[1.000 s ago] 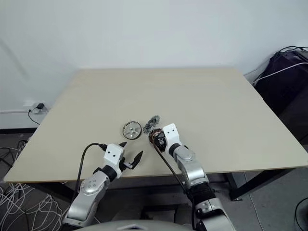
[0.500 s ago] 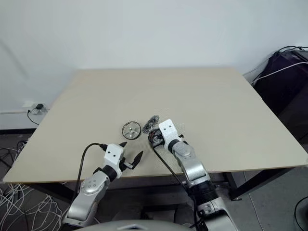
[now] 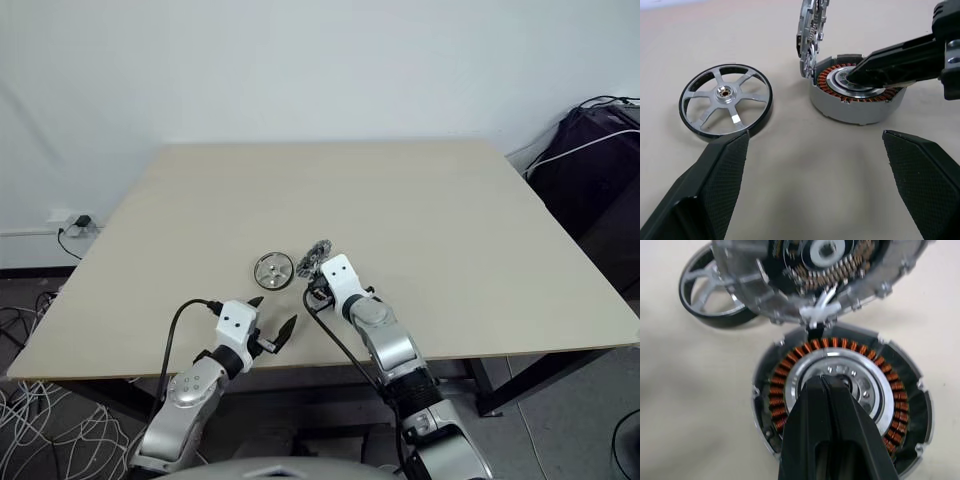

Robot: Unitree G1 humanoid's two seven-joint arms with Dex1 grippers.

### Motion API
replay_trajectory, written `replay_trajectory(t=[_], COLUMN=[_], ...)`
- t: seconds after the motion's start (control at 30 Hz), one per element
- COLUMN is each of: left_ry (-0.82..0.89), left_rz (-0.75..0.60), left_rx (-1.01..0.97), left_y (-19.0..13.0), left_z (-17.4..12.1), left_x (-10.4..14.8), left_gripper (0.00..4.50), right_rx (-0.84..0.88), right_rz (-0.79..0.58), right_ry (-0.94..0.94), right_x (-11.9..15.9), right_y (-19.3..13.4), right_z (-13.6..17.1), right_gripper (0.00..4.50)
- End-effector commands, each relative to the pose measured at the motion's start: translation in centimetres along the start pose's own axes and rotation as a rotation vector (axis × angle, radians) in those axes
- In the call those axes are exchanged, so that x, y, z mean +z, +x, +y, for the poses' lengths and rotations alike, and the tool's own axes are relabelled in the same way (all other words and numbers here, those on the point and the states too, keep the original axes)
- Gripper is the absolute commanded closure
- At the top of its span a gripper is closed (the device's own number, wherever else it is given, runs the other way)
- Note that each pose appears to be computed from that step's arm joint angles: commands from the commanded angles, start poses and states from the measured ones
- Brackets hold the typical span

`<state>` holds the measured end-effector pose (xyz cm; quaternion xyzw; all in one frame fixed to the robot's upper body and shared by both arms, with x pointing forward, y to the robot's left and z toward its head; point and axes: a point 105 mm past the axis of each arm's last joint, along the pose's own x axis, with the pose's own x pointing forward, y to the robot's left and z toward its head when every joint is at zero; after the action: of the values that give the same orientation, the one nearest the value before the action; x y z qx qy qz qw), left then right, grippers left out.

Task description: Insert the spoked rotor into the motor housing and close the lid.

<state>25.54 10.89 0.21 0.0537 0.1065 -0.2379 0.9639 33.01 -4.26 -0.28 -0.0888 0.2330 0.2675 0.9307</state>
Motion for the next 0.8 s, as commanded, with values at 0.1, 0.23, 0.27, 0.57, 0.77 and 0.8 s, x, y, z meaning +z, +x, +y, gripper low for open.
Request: replay_trajectory(t=[0.1, 0.23, 0.27, 0.57, 0.77, 0.8], left_ry=[0.004, 0.002, 0.002, 0.0, -0.001, -0.001], left_rz=[-0.054, -0.053, -0.053, -0.051, -0.048, -0.047], left_rx=[-0.004, -0.006, -0.006, -0.003, -0.004, -0.004], left_y=[0.3, 0.3, 0.3, 0.4, 0.3, 0.3], left_z=[-0.1, -0.2, -0.2, -0.1, -0.1, -0.1], left_x=[1.4, 1.4, 1.4, 1.3, 1.2, 1.2], left_gripper=[0.0, 0.0, 0.0, 0.0, 0.0, 0.0], right_rx=[-0.042, -0.076, -0.081, -0.107, -0.1, -0.1], right_rz=[-0.037, -0.025, -0.023, -0.02, -0.023, -0.031], right_ry=[0.018, 0.026, 0.027, 0.052, 0.06, 0.063], right_x=[1.1, 0.7, 0.6, 0.0, -0.4, -0.2], right_y=[0.2, 0.3, 0.3, -0.5, -1.7, -1.8], right_z=[-1.0, -1.9, -2.0, -2.9, -2.9, -2.9], right_gripper=[4.48, 4.48, 4.48, 4.48, 4.48, 4.48])
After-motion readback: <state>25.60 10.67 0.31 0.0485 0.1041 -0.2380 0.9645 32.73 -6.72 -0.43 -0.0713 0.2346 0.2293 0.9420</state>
